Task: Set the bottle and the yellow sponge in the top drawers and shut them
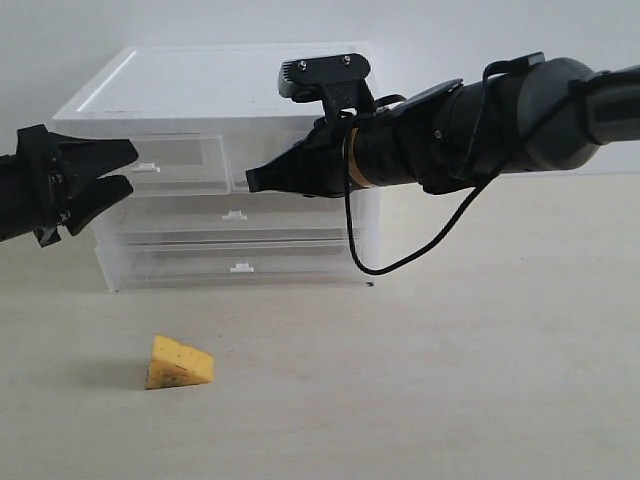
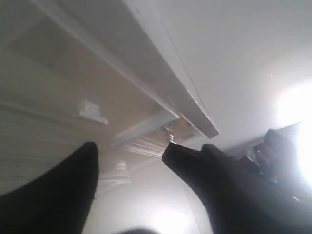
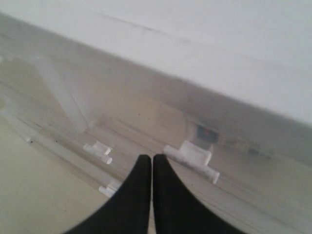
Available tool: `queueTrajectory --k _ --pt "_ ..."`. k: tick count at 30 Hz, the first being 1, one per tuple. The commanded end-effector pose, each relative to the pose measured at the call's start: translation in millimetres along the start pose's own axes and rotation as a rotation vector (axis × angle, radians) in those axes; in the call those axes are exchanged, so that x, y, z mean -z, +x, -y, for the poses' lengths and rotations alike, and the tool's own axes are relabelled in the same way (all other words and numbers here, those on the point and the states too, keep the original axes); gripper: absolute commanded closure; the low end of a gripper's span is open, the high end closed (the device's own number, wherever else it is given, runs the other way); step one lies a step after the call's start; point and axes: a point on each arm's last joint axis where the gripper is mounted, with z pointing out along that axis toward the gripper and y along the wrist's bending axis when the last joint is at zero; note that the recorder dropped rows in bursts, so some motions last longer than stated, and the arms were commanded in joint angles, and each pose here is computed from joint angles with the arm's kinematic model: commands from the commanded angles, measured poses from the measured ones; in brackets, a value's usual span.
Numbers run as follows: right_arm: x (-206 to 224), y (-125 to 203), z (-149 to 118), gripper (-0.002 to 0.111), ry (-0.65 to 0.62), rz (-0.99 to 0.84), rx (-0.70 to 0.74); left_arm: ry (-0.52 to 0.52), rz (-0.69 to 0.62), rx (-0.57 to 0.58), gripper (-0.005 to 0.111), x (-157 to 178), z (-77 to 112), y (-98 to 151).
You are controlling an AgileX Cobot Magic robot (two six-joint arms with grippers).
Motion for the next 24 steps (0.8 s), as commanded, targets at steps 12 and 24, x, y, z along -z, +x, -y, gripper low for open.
queueTrajectory --k 12,24 --pt "1 -2 3 0.108 0.029 0.010 0.011 0.016 0.007 0.103 0.054 -18 -34.8 -10" --pt "1 -2 3 0.108 0.029 0.010 0.011 0.025 0.002 0.127 0.058 -23 -35.1 -12"
